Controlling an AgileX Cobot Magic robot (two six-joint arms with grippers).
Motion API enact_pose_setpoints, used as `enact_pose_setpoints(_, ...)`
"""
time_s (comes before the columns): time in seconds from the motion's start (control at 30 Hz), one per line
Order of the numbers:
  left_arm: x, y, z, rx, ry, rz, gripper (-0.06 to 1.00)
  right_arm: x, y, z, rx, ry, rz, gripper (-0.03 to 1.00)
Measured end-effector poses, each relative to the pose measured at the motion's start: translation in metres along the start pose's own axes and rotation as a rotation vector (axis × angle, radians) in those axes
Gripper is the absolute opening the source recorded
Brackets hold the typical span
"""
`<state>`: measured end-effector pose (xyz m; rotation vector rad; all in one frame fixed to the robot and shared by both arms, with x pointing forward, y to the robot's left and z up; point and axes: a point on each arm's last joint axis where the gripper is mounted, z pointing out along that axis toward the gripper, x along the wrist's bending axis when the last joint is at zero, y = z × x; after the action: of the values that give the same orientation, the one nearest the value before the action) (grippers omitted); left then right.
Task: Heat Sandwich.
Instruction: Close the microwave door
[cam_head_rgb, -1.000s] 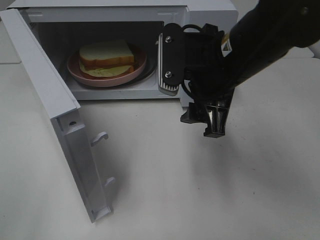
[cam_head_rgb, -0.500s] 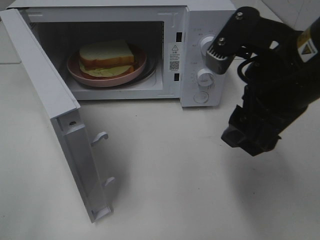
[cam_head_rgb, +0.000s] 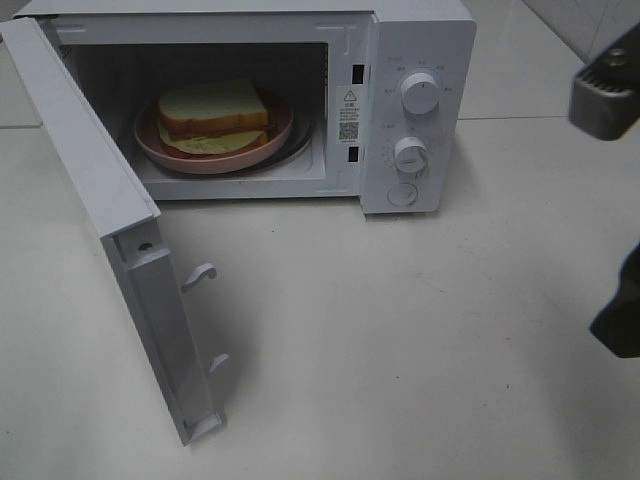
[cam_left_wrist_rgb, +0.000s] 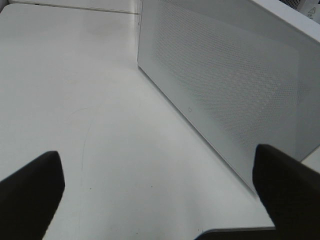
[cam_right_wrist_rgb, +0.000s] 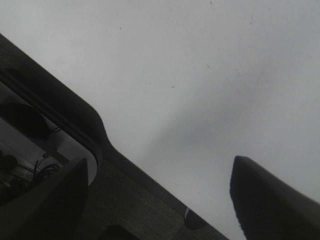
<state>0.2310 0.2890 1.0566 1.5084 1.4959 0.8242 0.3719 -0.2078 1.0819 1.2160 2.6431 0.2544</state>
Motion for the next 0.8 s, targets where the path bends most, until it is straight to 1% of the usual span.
enact_pose_setpoints(0.1, 0.0, 0.0, 0.0, 0.0, 0.0, 0.0, 0.96, -0.001, -0.01, -0.01, -0.018, -0.001, 0.008, 0.76)
enact_pose_setpoints(0.23, 0.0, 0.0, 0.0, 0.0, 0.0, 0.0, 0.96, -0.002, -0.034, -0.036, -0.15, -0.005, 0.036, 0.76)
enact_pose_setpoints(0.27, 0.0, 0.0, 0.0, 0.0, 0.0, 0.0, 0.96, -0.002, -0.034, -0.036, -0.15, -0.005, 0.036, 0.76)
enact_pose_setpoints(0.3, 0.0, 0.0, 0.0, 0.0, 0.0, 0.0, 0.96, -0.004, -0.044, -0.044, -0.202, -0.008, 0.064, 0.76)
enact_pose_setpoints(0.4, 0.0, 0.0, 0.0, 0.0, 0.0, 0.0, 0.96, -0.008, -0.06, -0.055, -0.267, -0.03, 0.122, 0.76)
enact_pose_setpoints(0.43, 0.0, 0.0, 0.0, 0.0, 0.0, 0.0, 0.96, -0.008, -0.06, -0.055, -0.267, -0.03, 0.122, 0.76)
enact_pose_setpoints(0.47, 0.0, 0.0, 0.0, 0.0, 0.0, 0.0, 0.96, -0.012, -0.071, -0.062, -0.311, -0.054, 0.18, 0.76)
enact_pose_setpoints(0.53, 0.0, 0.0, 0.0, 0.0, 0.0, 0.0, 0.96, -0.013, -0.08, -0.068, -0.348, -0.075, 0.233, 0.76)
enact_pose_setpoints(0.57, 0.0, 0.0, 0.0, 0.0, 0.0, 0.0, 0.96, -0.014, -0.085, -0.069, -0.361, -0.083, 0.262, 0.76)
enact_pose_setpoints(0.6, 0.0, 0.0, 0.0, 0.0, 0.0, 0.0, 0.96, -0.014, -0.085, -0.069, -0.361, -0.083, 0.262, 0.76)
enact_pose_setpoints(0.63, 0.0, 0.0, 0.0, 0.0, 0.0, 0.0, 0.96, -0.014, -0.094, -0.068, -0.376, -0.101, 0.302, 0.76)
enact_pose_setpoints(0.73, 0.0, 0.0, 0.0, 0.0, 0.0, 0.0, 0.96, -0.013, -0.107, -0.057, -0.363, -0.13, 0.361, 0.76)
enact_pose_setpoints(0.77, 0.0, 0.0, 0.0, 0.0, 0.0, 0.0, 0.96, -0.013, -0.107, -0.057, -0.363, -0.13, 0.361, 0.76)
enact_pose_setpoints(0.8, 0.0, 0.0, 0.0, 0.0, 0.0, 0.0, 0.96, -0.011, -0.117, -0.049, -0.354, -0.148, 0.408, 0.76)
